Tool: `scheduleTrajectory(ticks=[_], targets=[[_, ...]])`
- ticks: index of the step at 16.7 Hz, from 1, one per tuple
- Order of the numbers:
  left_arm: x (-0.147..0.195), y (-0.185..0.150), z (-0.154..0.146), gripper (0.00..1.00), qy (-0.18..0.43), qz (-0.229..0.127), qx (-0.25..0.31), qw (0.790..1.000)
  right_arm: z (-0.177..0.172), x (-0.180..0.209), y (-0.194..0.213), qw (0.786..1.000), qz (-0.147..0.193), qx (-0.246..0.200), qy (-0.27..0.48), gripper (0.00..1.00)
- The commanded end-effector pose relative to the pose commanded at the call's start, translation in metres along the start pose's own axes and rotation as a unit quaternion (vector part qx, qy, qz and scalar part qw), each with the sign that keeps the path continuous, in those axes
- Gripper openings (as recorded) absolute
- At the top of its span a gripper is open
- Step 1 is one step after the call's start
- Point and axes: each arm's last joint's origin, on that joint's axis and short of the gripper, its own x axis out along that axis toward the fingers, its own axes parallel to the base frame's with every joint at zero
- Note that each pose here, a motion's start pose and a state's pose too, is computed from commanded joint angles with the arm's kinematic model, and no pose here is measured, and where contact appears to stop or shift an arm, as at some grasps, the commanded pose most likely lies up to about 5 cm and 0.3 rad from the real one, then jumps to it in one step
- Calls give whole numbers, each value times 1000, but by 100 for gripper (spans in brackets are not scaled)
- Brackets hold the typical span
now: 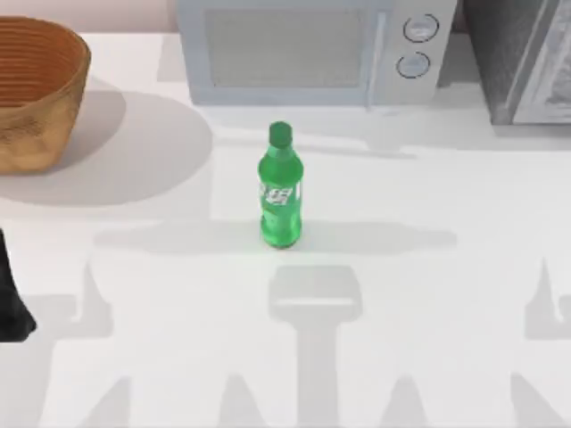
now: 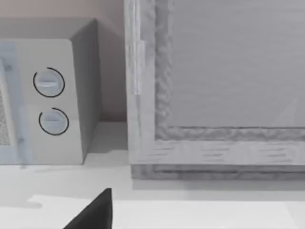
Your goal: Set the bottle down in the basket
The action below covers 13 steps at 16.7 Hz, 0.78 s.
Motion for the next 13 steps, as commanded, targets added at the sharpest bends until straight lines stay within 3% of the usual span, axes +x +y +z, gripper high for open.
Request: scheduleTrajectory(ticks=[5, 13], targets=[[3, -3, 7, 100, -9, -20, 0, 1000, 0, 0, 0, 1000, 0, 0, 0, 100], [51, -28, 36, 100, -12, -143, 3, 990, 0, 0, 0, 1000, 0, 0, 0, 100]])
